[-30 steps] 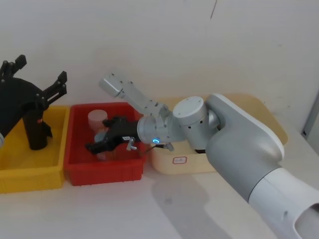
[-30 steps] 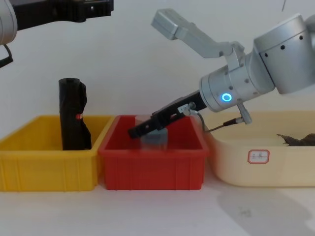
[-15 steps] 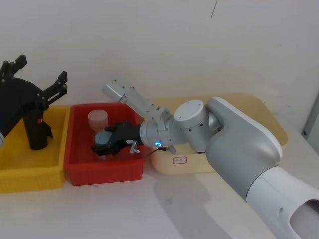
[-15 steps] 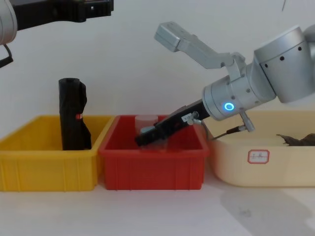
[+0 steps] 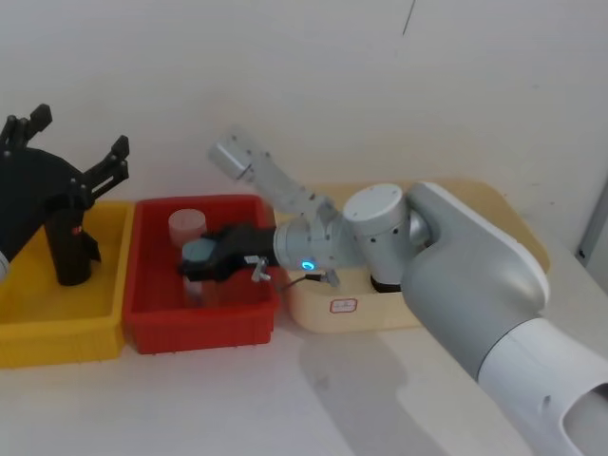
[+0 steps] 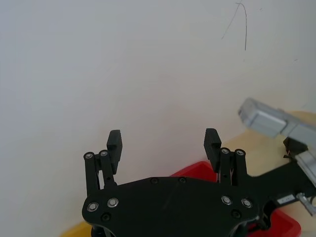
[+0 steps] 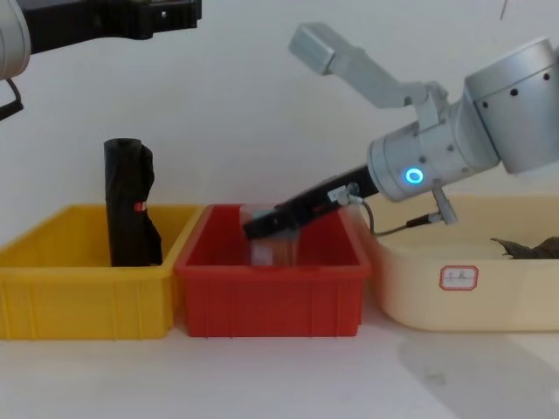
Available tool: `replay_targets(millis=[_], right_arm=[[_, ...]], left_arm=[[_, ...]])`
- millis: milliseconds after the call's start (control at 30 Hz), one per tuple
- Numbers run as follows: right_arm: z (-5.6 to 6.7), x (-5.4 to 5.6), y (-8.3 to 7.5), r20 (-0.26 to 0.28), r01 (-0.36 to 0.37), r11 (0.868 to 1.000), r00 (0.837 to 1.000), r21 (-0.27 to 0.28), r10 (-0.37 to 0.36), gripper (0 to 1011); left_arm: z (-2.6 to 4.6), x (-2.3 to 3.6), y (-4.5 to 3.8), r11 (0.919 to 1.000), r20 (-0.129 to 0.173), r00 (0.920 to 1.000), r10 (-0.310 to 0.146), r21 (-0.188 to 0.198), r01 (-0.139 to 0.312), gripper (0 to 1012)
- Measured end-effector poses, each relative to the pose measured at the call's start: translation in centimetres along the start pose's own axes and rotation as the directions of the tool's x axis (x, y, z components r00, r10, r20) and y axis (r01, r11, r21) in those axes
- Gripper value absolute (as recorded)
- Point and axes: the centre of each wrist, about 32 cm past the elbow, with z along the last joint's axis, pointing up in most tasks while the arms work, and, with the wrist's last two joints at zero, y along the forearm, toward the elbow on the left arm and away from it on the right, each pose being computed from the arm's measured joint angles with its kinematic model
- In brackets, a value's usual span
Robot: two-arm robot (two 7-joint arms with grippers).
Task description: Pick up the garbage bag with the one hand and transfer it to the other hand.
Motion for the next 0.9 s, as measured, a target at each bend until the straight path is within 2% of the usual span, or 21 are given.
replay_targets(millis=[233, 400, 633, 733, 900], right_arm=[[1.0, 0.6, -1.4, -0.025, 0.021, 0.998, 0.999, 0.059, -0.020, 668], [2.2, 1.4, -3.2, -0.035, 0.059, 0.991, 0.998, 0.124, -0.055, 668], [3.8, 3.2, -6.8, -0.044, 0.139, 0.965, 0.990, 0.221, -0.133, 668], [4.0, 4.0, -8.5, -0.044, 0.174, 0.953, 0.985, 0.248, -0.169, 668], [3.8, 4.9, -10.5, -0.036, 0.215, 0.940, 0.976, 0.265, -0.213, 668]], left_arm=[[0.00, 0.00, 0.00, 1.0000, 0.000, 1.0000, 0.000, 0.000, 0.000, 1001], [0.00, 0.00, 0.00, 1.0000, 0.000, 1.0000, 0.000, 0.000, 0.000, 1001], [0.00, 0.00, 0.00, 1.0000, 0.000, 1.0000, 0.000, 0.000, 0.000, 1001], [0.00, 0.00, 0.00, 1.0000, 0.000, 1.0000, 0.000, 0.000, 0.000, 1001], [0.00, 0.00, 0.00, 1.0000, 0.000, 1.0000, 0.000, 0.000, 0.000, 1001]])
